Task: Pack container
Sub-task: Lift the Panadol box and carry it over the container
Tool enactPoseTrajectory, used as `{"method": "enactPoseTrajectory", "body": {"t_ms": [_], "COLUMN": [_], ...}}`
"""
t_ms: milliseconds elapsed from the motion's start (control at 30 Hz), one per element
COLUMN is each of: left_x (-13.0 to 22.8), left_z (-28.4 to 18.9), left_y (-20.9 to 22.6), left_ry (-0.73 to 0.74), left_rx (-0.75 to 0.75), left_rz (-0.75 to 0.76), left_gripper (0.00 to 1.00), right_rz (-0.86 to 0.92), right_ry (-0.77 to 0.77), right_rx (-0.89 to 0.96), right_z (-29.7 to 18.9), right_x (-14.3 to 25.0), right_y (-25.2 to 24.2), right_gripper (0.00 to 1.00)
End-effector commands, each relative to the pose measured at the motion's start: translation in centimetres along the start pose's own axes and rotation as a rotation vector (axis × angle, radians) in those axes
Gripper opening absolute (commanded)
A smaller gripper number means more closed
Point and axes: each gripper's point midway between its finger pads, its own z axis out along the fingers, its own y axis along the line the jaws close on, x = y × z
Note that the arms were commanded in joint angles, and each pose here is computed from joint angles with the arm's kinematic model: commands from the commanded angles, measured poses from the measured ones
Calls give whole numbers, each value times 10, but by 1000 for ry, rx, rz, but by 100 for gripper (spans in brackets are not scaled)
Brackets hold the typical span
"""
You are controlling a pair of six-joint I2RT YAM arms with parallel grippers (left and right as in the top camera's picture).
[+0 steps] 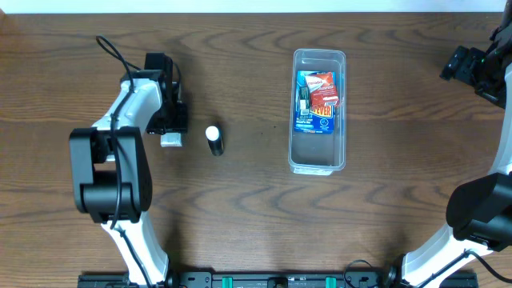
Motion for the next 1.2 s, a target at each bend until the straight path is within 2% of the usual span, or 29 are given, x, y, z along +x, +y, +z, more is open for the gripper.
{"method": "enactPoseTrajectory", "body": {"t_ms": [0, 167, 267, 433, 567, 733, 867, 1000, 1167], "left_x": [-31, -34, -25, 11, 48, 77, 73, 68, 66], "left_z": [-63, -138, -190, -265, -295, -300, -289, -250, -192], "left_y": [6, -11, -38, -107, -169, -239, -287, -327, -349], "left_ry": [-175, -346, -468, -633, -662, -640, -673, -615, -516], "left_rx": [-7, 23, 66, 204, 349, 476, 497, 502, 449], "left_rz": [-52, -65, -35, 58, 112, 178, 219, 201, 170], "left_gripper": [51, 51, 51, 51, 51, 51, 51, 52, 52], "right_rz": [-4, -4, -4, -4, -4, -4, -4, -4, -4], "right_ry": [3, 3, 3, 3, 3, 3, 3, 3, 3], "right_rx": [8, 8, 8, 8, 8, 8, 8, 8, 8], "right_z": [1, 1, 1, 1, 1, 1, 1, 1, 1], "right_x": [0, 0, 0, 0, 0, 0, 0, 0, 0], "right_y": [-2, -2, -2, -2, -2, -2, -2, -2, -2], "right_gripper": [99, 99, 99, 99, 99, 99, 99, 99, 99]}}
